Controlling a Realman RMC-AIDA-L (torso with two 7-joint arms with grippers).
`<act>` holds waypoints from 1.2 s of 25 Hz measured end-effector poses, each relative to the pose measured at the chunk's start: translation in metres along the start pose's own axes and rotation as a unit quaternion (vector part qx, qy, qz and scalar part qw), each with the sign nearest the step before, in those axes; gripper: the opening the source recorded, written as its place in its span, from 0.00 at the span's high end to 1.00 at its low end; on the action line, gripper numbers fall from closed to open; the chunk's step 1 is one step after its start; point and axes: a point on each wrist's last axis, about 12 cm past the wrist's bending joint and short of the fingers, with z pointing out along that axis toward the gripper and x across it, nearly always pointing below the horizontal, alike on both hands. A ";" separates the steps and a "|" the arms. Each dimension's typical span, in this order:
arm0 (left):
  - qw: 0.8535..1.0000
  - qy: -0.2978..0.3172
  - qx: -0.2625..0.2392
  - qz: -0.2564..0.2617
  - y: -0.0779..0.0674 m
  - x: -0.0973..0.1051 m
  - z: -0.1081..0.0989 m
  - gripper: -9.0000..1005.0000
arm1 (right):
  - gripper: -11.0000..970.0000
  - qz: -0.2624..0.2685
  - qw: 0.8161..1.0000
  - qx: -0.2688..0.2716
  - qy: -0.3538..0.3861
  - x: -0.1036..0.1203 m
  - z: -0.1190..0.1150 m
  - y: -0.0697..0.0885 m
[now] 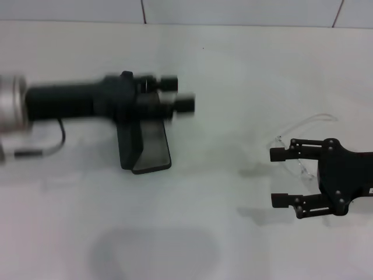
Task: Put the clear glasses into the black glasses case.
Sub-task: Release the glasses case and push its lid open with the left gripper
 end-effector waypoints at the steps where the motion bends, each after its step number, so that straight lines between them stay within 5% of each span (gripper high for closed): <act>1: 1.000 0.014 -0.021 -0.015 0.002 -0.015 0.004 0.13 | 0.18 0.000 1.000 0.001 0.000 0.000 0.000 0.000; 5: 0.988 0.106 -0.112 -0.029 0.000 -0.059 0.022 0.13 | 0.18 -0.001 1.000 0.005 0.000 -0.001 0.000 -0.002; 9: 0.940 0.211 -0.265 -0.044 -0.003 -0.086 0.046 0.13 | 0.18 -0.002 1.000 0.017 -0.004 -0.001 -0.002 -0.004; 15: 0.879 0.284 -0.379 -0.055 0.002 -0.091 0.072 0.13 | 0.18 -0.015 0.999 0.031 -0.016 -0.005 -0.003 -0.008; 22: 0.846 0.352 -0.395 -0.070 0.024 -0.075 0.099 0.13 | 0.18 -0.027 0.999 0.040 -0.014 -0.006 -0.003 -0.010; 30: 0.837 0.347 -0.416 -0.081 0.047 -0.067 0.103 0.13 | 0.18 -0.029 0.998 0.048 -0.012 -0.002 -0.001 -0.011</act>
